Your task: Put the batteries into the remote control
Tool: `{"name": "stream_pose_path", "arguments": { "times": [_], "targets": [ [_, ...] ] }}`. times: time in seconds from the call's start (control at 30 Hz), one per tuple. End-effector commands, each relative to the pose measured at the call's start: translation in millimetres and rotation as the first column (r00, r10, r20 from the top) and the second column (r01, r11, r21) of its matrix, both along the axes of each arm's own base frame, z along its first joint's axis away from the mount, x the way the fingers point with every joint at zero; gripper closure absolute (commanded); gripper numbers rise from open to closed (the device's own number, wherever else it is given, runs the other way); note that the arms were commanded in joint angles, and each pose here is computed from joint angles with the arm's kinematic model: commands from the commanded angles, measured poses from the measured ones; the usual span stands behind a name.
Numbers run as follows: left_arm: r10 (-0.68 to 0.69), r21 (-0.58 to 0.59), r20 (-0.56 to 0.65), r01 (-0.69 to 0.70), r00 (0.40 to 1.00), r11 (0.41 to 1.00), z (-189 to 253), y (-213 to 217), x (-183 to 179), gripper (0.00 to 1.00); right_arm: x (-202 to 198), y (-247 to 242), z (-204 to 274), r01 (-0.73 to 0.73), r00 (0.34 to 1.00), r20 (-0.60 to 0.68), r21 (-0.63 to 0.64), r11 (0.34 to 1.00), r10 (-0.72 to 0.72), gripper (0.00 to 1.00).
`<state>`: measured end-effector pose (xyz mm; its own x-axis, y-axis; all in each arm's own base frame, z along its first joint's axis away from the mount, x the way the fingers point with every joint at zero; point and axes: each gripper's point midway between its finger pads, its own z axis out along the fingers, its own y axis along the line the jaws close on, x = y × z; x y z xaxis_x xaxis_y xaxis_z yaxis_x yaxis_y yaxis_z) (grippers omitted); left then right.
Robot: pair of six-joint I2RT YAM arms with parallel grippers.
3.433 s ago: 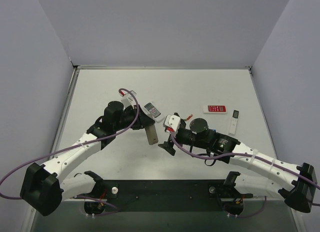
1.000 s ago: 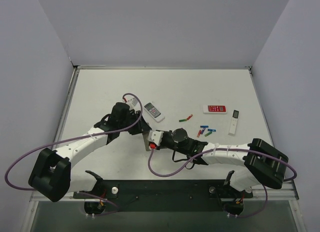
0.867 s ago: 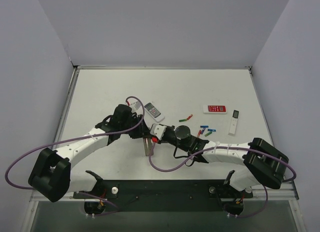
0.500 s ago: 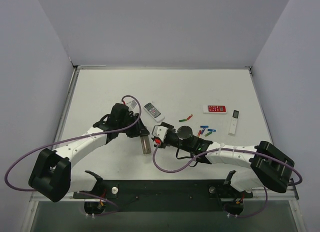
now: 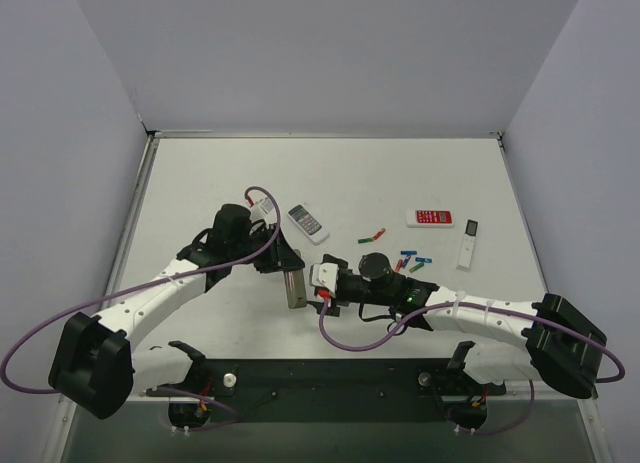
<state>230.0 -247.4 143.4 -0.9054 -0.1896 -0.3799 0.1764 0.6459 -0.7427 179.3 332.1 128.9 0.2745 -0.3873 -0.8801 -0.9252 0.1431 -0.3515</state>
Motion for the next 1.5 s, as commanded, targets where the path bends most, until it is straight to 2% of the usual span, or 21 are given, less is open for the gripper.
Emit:
{"name": "stream_pose_path", "arguments": {
  "times": [0.0, 0.37, 0.63, 0.97, 1.47],
  "targets": [
    [-0.045, -0.093, 0.085, 0.053, 0.995, 0.994, 36, -11, 2, 1.00, -10, 14, 29, -0.085, 0.996, 0.028, 0.064, 0.994, 0.083, 0.36],
    [-0.061, -0.108, 0.088, 0.070, 0.994, 0.992, 39, -14, 1, 1.00, -19, 17, 67, -0.120, 0.992, 0.061, 0.166, 0.979, 0.111, 0.37],
    [-0.074, -0.143, 0.095, 0.088, 0.993, 0.986, 49, -18, -1, 1.00, -19, 24, 68, -0.139, 0.990, 0.057, 0.170, 0.976, 0.131, 0.38],
    [-0.079, -0.170, 0.086, 0.093, 0.993, 0.981, 54, -20, -4, 1.00, -20, 26, 62, -0.152, 0.988, 0.046, 0.151, 0.977, 0.147, 0.39],
    [-0.110, -0.255, 0.055, 0.120, 0.992, 0.959, 67, -27, -12, 1.00, -5, 19, 31, -0.083, 0.995, 0.065, 0.072, 0.994, 0.078, 0.44]
  ]
}}
